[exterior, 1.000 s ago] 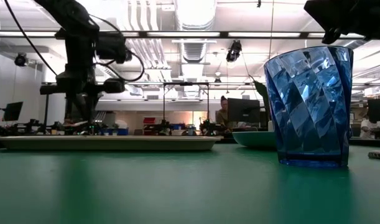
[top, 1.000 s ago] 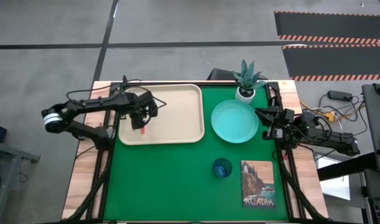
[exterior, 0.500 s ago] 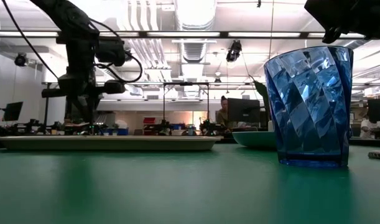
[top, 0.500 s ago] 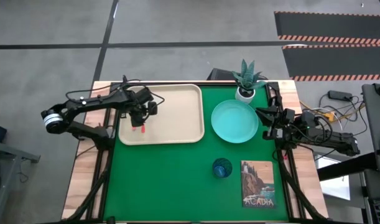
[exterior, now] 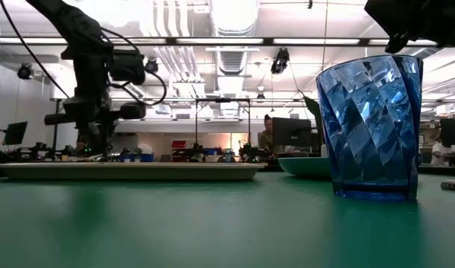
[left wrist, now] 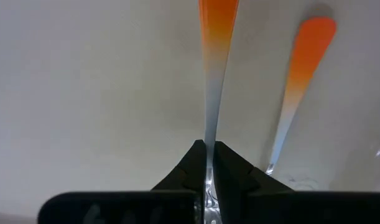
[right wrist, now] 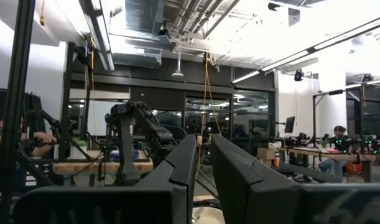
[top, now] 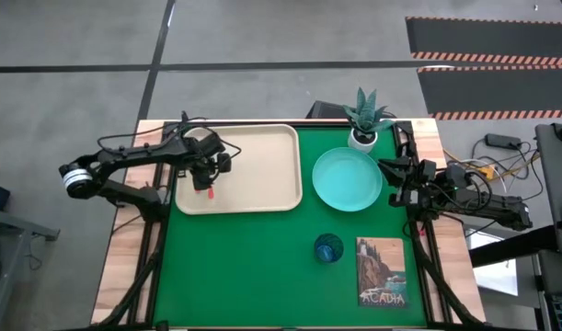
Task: Pick and place plate/cup/fork/spoon on tray
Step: Put the orange fork on the white tray to the right of the orange spoon
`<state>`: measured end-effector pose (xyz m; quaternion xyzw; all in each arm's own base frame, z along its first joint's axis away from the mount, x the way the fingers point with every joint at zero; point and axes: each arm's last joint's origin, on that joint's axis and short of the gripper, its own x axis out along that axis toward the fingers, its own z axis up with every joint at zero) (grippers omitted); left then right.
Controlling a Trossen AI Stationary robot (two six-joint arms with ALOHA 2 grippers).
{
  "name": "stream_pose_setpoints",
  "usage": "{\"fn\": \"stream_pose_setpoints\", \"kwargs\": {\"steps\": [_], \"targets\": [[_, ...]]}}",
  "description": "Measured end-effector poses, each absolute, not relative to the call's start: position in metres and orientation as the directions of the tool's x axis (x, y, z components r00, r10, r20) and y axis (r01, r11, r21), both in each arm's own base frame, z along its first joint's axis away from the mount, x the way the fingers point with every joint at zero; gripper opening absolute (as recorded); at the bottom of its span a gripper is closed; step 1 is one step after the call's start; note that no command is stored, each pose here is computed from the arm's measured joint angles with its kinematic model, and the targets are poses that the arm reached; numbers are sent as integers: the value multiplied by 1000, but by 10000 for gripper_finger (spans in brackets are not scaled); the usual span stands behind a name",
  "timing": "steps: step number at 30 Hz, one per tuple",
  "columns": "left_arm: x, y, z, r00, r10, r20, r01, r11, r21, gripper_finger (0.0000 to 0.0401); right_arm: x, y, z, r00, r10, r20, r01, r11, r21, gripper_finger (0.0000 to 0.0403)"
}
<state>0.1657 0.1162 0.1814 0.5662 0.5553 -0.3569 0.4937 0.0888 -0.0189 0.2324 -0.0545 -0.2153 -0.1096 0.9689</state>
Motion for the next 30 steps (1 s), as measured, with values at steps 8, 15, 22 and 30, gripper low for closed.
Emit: {"fn": "stream_pose_setpoints", "kwargs": {"steps": [8,15,22,30], "targets": [[158,112,180,168,305,-937,975,88,204,0,88,-19,233,880,-188,435,242,968,-70,43],[160,116,181,164,311,-936,977,80,197,0,88,-19,233,880,-189,436,242,968,-70,43],[160,123,176,99,335,-937,991,49,122,0,88,-19,233,880,-188,436,242,968,-70,43],[160,129,173,81,329,-941,992,65,108,0,88,-19,233,880,-188,436,242,968,-71,43]]}}
